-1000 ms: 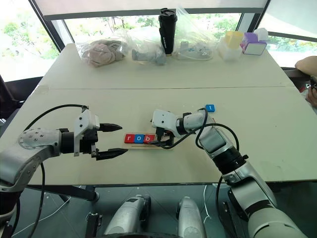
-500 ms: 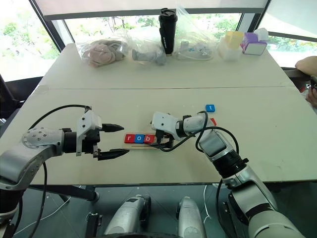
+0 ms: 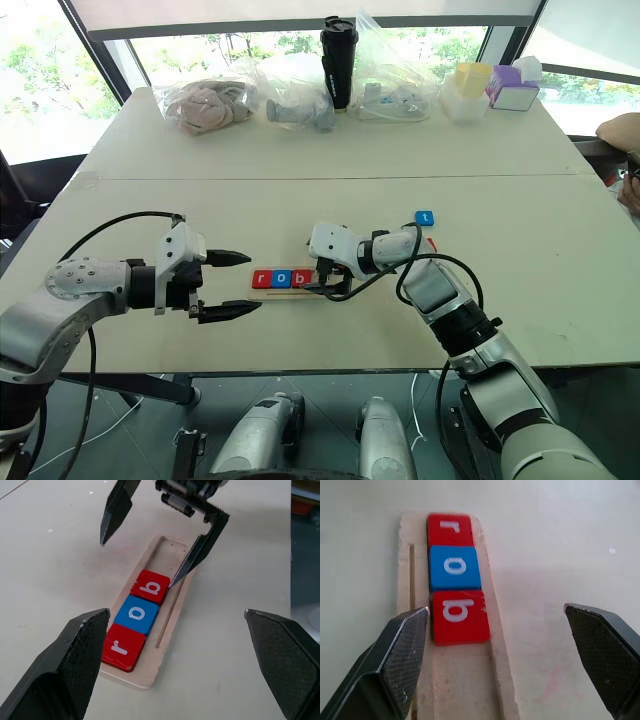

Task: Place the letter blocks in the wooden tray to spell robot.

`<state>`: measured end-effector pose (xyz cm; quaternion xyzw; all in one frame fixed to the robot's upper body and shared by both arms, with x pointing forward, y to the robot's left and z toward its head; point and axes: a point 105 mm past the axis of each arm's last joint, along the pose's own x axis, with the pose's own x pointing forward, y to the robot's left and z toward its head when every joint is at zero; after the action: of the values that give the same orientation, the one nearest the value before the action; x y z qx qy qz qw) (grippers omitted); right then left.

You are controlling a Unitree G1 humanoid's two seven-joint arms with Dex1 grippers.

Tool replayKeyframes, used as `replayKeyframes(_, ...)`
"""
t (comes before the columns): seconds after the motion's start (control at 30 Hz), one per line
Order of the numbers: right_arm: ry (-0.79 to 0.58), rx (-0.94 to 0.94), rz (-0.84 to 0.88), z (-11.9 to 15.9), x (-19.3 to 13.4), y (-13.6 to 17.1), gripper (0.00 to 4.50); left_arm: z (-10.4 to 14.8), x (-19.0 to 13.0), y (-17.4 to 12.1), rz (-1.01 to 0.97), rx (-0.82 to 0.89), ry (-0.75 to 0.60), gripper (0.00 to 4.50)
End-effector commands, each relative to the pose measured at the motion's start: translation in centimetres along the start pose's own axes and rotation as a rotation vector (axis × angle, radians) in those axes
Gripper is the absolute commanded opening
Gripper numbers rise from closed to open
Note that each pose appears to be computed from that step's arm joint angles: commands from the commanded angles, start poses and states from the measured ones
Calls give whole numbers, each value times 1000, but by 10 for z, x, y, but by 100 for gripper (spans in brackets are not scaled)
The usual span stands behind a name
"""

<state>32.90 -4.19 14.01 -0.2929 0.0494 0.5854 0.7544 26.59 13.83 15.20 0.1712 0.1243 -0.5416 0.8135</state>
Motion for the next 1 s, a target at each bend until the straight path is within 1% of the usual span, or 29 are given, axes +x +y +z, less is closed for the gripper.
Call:
replayKeyframes(0.03, -198, 49, -35, 51, -34, -5, 447, 10, -7, 0, -6, 48, -13, 450)
replayKeyframes(0.13, -254, 161, -131, 57, -64, -16, 447, 14, -10, 2, -1, 65, -22, 450)
replayKeyframes(0.17, -273, 240, -220, 51, -80, -27, 447, 18, -11, 5, 11, 70, -36, 450)
replayKeyframes(0.2, -279, 325, -334, 39, -100, -39, 447, 23, -12, 10, 28, 77, -59, 450)
replayKeyframes(0.27, -221, 467, -593, 4, -139, -60, 447, 35, -14, 18, 60, 88, -114, 450)
replayKeyframes(0.33, -139, 550, -756, -23, -164, -65, 447, 44, -13, 19, 43, 79, -168, 450)
replayKeyframes(0.37, -103, 568, -793, -32, -170, -63, 447, 48, -11, 17, 18, 74, -187, 450)
replayKeyframes(0.43, -53, 575, -826, -44, -173, -58, 447, 53, -6, 12, -26, 72, -204, 450)
replayKeyframes(0.6, 34, 684, -943, -74, -165, -54, 447, 55, 7, 14, -72, 97, -197, 450)
replayKeyframes(0.67, 42, 816, -998, -90, -157, -52, 447, 54, 10, 16, -75, 104, -188, 450)
replayKeyframes(0.73, 42, 886, -1007, -97, -148, -48, 447, 53, 12, 16, -77, 106, -184, 450)
replayKeyframes(0.8, 62, 878, -1006, -99, -144, -45, 447, 51, 14, 16, -77, 106, -179, 450)
replayKeyframes(0.9, 99, 870, -998, -102, -136, -39, 447, 41, 17, 17, -58, 135, -128, 450)
replayKeyframes(1.0, 211, 807, -1037, -114, -131, -35, 447, 38, 19, 18, -49, 128, -130, 450)
